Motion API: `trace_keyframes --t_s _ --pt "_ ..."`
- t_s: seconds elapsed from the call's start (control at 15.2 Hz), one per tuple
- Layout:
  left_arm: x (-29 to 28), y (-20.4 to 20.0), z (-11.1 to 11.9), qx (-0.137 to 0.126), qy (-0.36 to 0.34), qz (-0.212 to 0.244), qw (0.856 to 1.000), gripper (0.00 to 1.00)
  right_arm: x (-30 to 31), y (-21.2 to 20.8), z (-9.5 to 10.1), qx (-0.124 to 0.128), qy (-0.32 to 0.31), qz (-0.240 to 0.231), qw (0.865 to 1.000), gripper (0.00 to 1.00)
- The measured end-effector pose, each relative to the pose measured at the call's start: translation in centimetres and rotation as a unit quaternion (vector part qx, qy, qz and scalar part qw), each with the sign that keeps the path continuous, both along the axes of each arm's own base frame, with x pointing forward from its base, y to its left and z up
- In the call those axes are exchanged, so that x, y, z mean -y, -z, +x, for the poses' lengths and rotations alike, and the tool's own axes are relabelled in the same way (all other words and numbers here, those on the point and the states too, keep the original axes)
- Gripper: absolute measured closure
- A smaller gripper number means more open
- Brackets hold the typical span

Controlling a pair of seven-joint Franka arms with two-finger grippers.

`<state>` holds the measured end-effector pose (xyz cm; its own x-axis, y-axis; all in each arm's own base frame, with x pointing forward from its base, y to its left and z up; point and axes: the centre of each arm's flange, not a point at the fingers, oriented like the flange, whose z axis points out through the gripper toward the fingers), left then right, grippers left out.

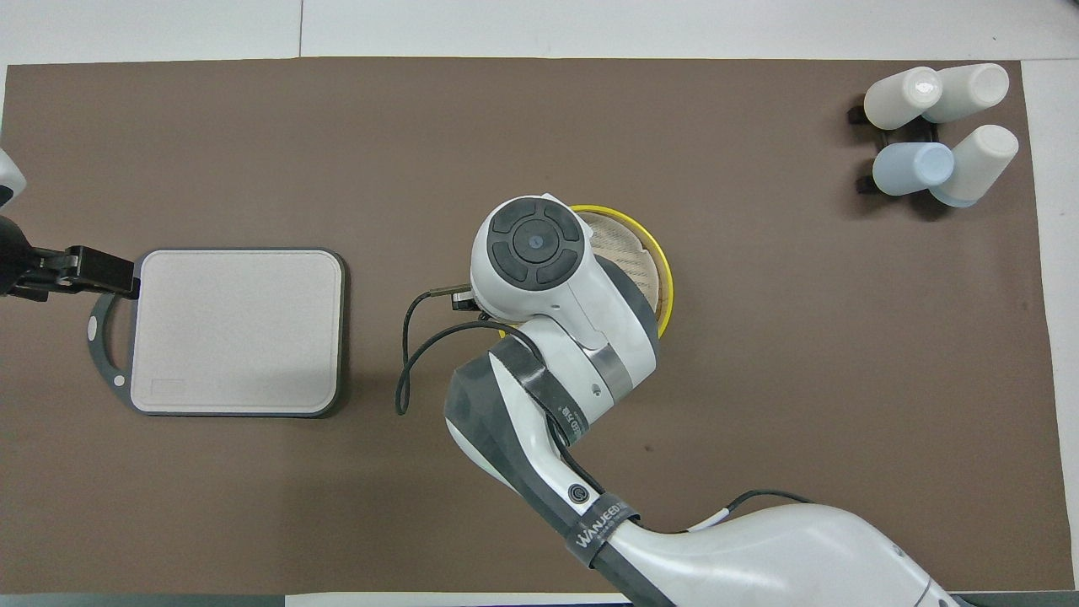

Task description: Place bun in steamer

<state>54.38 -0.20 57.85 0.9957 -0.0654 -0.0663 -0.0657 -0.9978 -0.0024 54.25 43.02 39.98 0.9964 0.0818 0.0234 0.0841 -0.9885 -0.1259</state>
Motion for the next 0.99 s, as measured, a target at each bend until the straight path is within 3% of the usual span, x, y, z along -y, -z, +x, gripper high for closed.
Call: trace_keyframes --t_s 0.39,0.99 --pt "0.0 -0.8 -0.2 -0.002 0.001 0.0 1.0 0.0 0.1 0.5 -0.8 0.003 -0.001 0.001 1.0 0.92" --pt "0.2 -3.1 -1.8 -0.001 0.004 -0.002 1.0 0.0 -0.1 1.5 -1.3 0.038 0.003 0.027 0.999 0.92"
